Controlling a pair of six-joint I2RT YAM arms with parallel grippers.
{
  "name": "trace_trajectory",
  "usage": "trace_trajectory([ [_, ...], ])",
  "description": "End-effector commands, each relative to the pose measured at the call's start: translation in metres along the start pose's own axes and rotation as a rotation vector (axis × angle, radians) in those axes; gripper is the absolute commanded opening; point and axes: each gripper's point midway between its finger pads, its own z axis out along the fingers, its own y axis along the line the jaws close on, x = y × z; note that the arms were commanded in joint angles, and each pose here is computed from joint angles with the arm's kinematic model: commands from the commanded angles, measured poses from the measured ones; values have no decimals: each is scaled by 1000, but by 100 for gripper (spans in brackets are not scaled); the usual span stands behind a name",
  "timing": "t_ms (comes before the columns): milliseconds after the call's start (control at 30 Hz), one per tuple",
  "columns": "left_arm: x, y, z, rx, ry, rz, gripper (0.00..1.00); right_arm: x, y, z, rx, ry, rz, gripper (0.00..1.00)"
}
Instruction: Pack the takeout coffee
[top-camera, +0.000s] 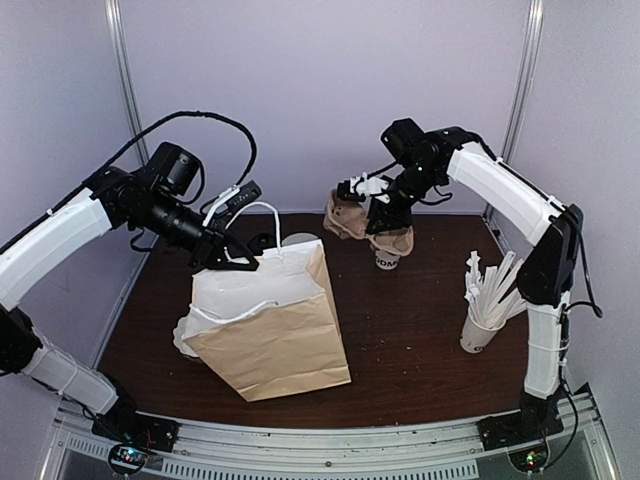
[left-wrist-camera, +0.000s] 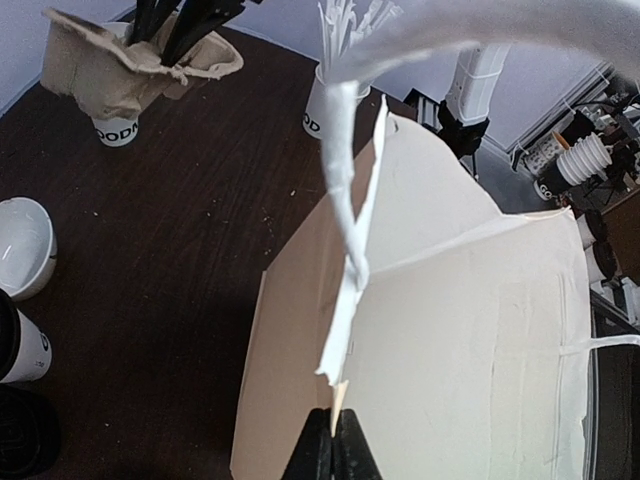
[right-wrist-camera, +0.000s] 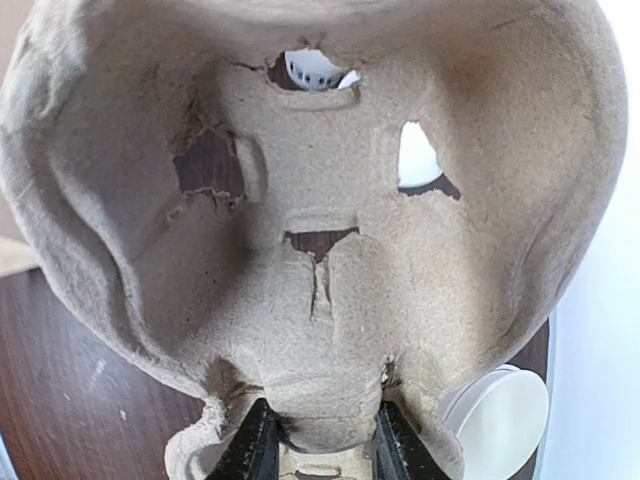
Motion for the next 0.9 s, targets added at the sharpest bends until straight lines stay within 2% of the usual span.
trace_trajectory([
  [0, -12, 11, 4, -12, -18, -9, 0, -36, 2, -45, 31, -167, 66, 29],
  [233, -26, 21, 17, -3, -3, -44, 0, -73, 17, -128, 77, -384, 86, 31],
  [400, -35, 29, 36, 6, 23, -60, 0, -93, 49, -181, 38, -532, 66, 32],
  [500, -39, 35, 50, 11, 43, -75, 8, -105, 71, -201, -20, -602, 57, 33],
  [600, -44, 43, 60, -2, 55, -93, 26, -118, 89, -215, -100, -671, 59, 33],
  [700, -48, 47, 62, -20, 55, -97, 33, -136, 108, -222, -182, -720, 40, 33],
  [867, -50, 42, 56, -20, 51, -89, 35, -162, 137, -213, -253, -723, -27, 32],
])
